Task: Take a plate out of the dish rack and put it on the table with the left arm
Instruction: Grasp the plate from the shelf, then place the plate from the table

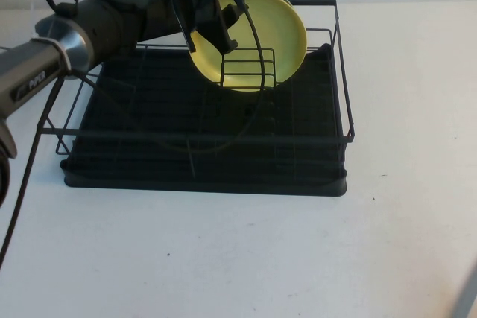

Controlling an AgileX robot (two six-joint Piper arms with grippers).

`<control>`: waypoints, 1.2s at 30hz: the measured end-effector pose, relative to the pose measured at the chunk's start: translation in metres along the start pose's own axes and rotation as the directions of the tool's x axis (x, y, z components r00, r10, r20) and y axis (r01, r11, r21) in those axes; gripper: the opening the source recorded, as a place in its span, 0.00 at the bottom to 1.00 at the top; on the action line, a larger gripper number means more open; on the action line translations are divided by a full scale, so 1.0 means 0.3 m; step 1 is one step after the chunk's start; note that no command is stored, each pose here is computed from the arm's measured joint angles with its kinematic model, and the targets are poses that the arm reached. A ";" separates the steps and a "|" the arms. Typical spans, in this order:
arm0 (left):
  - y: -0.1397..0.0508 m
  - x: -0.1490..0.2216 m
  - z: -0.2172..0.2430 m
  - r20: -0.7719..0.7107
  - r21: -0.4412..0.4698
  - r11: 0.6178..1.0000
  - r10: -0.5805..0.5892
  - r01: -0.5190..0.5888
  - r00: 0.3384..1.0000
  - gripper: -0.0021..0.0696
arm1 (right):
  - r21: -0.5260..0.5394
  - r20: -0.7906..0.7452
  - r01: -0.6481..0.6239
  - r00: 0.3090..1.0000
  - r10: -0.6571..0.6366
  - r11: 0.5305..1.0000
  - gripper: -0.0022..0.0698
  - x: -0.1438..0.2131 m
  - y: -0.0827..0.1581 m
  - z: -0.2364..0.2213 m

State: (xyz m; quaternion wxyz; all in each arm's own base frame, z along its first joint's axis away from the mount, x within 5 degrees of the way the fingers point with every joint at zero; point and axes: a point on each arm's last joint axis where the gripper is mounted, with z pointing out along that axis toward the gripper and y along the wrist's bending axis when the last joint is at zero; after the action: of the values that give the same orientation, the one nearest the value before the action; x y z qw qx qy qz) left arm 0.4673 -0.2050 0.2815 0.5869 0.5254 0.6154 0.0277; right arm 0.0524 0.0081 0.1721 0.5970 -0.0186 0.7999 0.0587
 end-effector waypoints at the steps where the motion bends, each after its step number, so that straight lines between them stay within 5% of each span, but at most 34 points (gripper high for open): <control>1: 0.000 0.002 0.002 -0.001 -0.006 1.000 -0.008 0.008 1.000 0.45 | 0.000 0.000 0.000 1.000 0.000 1.000 0.00 0.000 0.000 0.000; 9: 0.018 0.006 0.005 -0.016 -0.058 0.998 -0.016 0.015 1.000 0.09 | 0.000 0.000 0.000 1.000 0.000 1.000 0.00 0.000 0.000 0.000; 24: 0.221 -0.284 -0.279 0.152 -0.246 0.969 0.073 -0.034 0.986 0.03 | 0.000 0.000 0.000 1.000 0.000 1.000 0.00 0.000 0.000 0.000; 27: 0.266 -0.389 -0.422 0.265 -0.246 0.961 -0.060 0.128 0.962 0.03 | 0.000 0.000 0.000 1.000 0.000 1.000 0.00 0.000 0.000 0.000; 30: 0.279 -0.466 -0.595 0.330 -0.118 0.943 -0.259 0.312 0.908 0.03 | 0.000 0.000 0.000 1.000 0.000 1.000 0.00 0.000 0.000 0.000; 32: 0.276 -0.471 -0.710 0.262 -0.005 0.917 -0.384 0.399 0.885 0.03 | 0.000 0.000 0.000 1.000 0.000 1.000 0.00 0.000 0.000 0.000; 36: 0.209 -0.369 -0.871 -0.107 0.119 0.805 -0.572 0.581 0.813 0.03 | 0.000 0.000 0.000 1.000 0.000 1.000 0.00 0.000 0.000 0.000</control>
State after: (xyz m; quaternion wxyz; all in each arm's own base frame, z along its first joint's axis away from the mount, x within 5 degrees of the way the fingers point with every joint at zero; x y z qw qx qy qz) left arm 0.2828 -0.1000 0.4801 0.5070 0.3540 0.7651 -0.1798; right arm 0.0524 0.0081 0.1721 0.5970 -0.0186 0.7999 0.0587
